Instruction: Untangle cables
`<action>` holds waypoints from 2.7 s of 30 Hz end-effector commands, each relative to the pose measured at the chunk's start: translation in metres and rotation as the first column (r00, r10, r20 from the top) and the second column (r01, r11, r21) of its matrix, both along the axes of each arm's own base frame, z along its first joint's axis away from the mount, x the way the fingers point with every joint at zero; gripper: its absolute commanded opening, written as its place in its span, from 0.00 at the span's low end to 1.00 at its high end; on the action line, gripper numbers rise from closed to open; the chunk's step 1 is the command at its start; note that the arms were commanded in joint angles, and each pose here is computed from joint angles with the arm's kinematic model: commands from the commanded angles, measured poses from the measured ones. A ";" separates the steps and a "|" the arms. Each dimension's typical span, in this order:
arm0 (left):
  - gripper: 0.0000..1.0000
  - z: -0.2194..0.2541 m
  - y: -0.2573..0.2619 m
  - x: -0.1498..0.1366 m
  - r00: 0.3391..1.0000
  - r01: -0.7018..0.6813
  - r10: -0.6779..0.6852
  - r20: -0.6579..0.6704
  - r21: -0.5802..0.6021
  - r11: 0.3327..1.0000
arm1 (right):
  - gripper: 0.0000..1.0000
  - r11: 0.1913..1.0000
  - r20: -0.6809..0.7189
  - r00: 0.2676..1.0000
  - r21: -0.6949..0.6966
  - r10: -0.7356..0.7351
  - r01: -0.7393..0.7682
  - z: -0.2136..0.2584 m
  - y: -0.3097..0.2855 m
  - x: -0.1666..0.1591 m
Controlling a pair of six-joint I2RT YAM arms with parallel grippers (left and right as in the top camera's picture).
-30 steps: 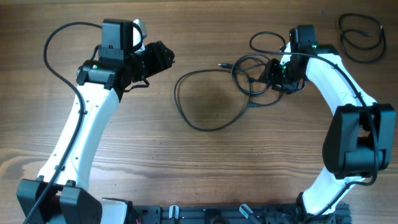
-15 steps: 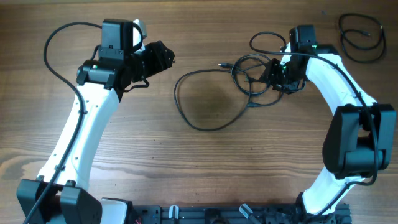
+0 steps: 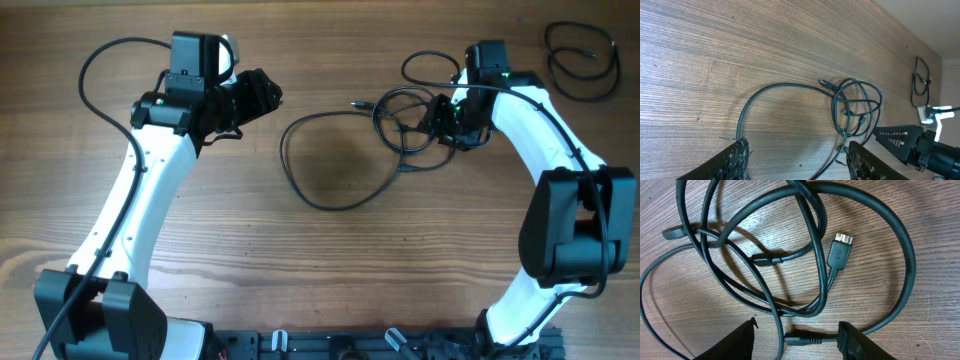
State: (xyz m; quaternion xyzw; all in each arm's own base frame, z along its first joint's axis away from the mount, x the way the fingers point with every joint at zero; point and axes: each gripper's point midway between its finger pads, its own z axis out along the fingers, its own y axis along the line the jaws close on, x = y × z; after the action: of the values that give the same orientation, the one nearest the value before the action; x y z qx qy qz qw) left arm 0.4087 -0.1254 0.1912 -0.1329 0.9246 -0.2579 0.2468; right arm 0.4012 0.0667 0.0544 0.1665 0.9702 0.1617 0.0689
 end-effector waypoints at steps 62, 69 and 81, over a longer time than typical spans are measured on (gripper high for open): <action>0.61 -0.073 -0.049 -0.020 0.971 0.119 -0.107 -0.212 0.041 0.992 | 0.56 1.000 -0.019 1.000 -0.020 -0.003 0.003 -0.009 -0.002 -0.003; 0.61 -0.074 -0.059 -0.023 0.969 0.144 -0.132 -0.211 0.042 0.989 | 0.55 1.000 -0.008 1.000 -0.016 -0.003 0.002 -0.008 -0.001 0.000; 0.57 -0.103 -0.095 -0.033 0.943 0.231 -0.216 -0.252 0.034 0.972 | 0.54 1.000 -0.003 1.000 -0.025 -0.004 0.004 -0.008 -0.002 0.001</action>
State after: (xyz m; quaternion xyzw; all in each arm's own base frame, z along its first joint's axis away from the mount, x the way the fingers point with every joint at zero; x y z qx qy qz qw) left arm 0.3775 -0.2017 0.0954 -0.0688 0.9647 -0.2295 0.1091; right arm 0.4045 0.0668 0.0551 0.1654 0.9697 0.1630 0.0758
